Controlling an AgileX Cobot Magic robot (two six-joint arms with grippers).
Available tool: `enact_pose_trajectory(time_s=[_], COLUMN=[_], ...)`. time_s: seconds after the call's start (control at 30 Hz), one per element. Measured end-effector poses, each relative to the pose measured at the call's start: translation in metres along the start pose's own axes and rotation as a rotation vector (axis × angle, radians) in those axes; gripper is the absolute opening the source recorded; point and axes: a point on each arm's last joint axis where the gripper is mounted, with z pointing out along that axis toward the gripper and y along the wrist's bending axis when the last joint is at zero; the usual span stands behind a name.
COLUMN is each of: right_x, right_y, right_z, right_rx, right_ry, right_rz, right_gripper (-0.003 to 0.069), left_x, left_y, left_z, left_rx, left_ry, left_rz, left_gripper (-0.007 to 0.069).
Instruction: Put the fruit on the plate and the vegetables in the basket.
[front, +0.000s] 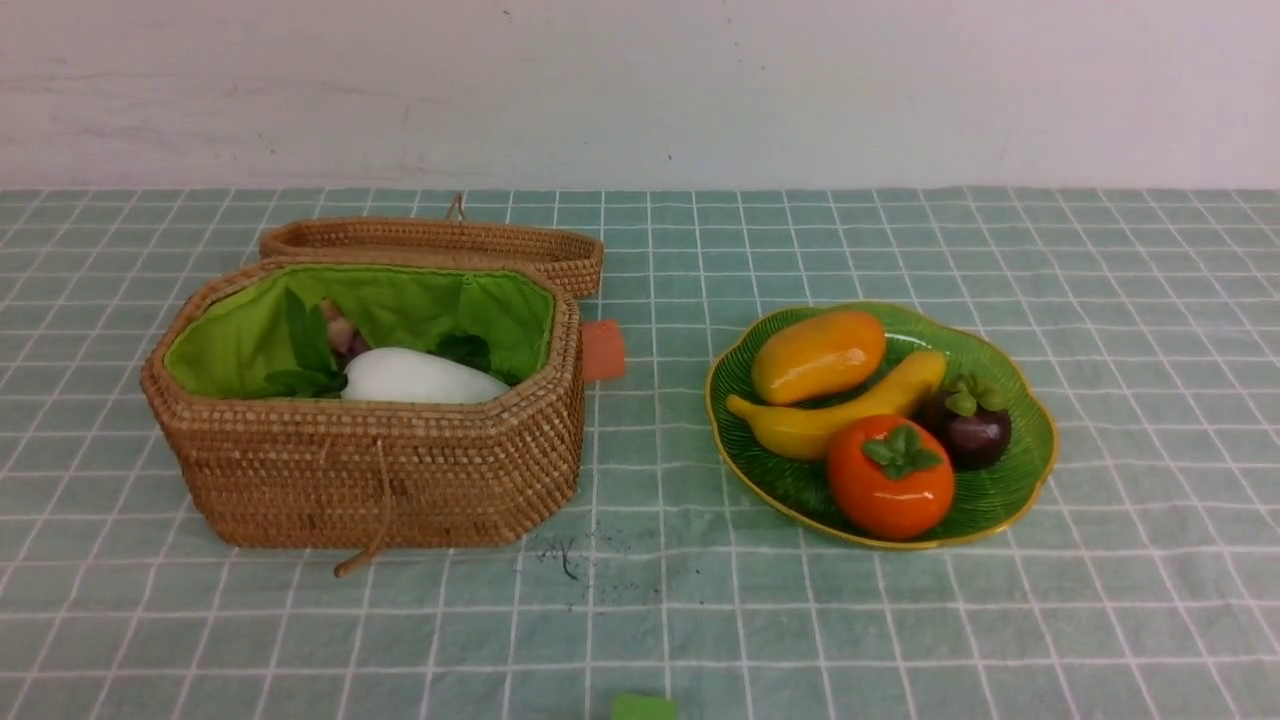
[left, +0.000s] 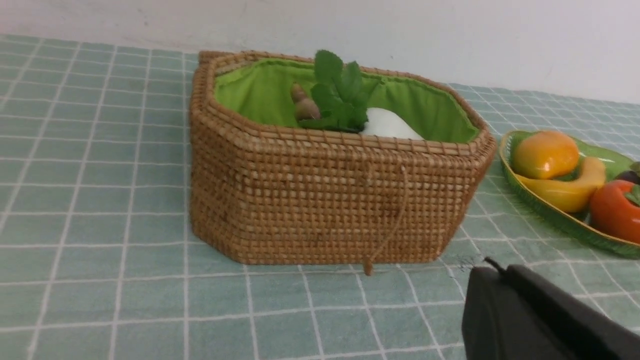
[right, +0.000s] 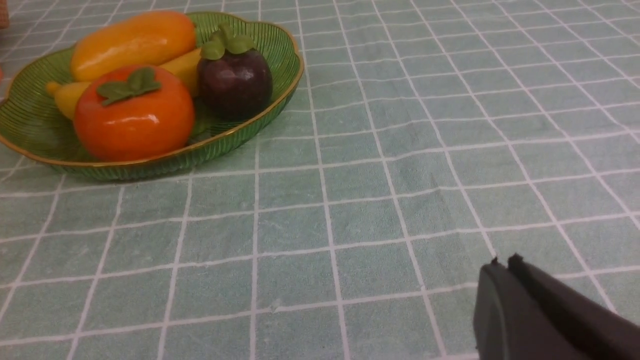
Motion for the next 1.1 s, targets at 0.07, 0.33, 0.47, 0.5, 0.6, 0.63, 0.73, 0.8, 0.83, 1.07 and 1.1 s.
enact_pose_trajectory(time_s=[0.07,0.33,0.47,0.5,0.6,0.63,0.73,0.8,0.83,1.07,1.1], right_x=[0.0,0.0,0.0,0.0,0.0,0.0,0.0,0.0,0.0,0.0,0.0], right_y=[0.0,0.0,0.0,0.0,0.0,0.0,0.0,0.0,0.0,0.0,0.0], right_z=[0.0,0.0,0.0,0.0,0.0,0.0,0.0,0.0,0.0,0.0,0.0], right_rx=[0.0,0.0,0.001,0.001,0.001,0.001,0.001,0.001,0.001,0.001,0.001], right_ry=[0.0,0.001,0.001,0.001,0.001,0.001,0.001,0.001,0.001,0.001,0.001], right_rz=[0.0,0.0,-0.002,-0.002,-0.002,-0.002,-0.002,-0.001,-0.001,-0.001,-0.001], right_gripper=[-0.0002,0.0005,0.001,0.0012,0.0015,0.0016,0.0022,0.0022,0.0024,0.0031,0.0031], left_x=[0.001,0.06,0.073,0.073,0.072,0.072,0.072,0.072,0.072,0.072,0.072], left_y=[-0.002,0.011,0.013,0.012,0.012,0.012,0.012,0.012,0.012,0.012,0.012], left_z=[0.001,0.021,0.021,0.021,0.021,0.021,0.021,0.021,0.021,0.021,0.021], left_rx=[-0.036,-0.198,-0.212,-0.211,-0.211,-0.211,-0.21,-0.21,-0.21,-0.21,-0.211], left_ry=[-0.042,0.042,0.146,0.146,0.143,0.142,0.14,0.14,0.14,0.14,0.14], left_rz=[0.028,-0.06,-0.084,-0.089,-0.095,-0.095,-0.095,-0.095,-0.096,-0.096,-0.097], left_gripper=[-0.0013,-0.0013,-0.0013,-0.0013,-0.0013,-0.0013,-0.0013,-0.0013,-0.0013,-0.0013,-0.0013])
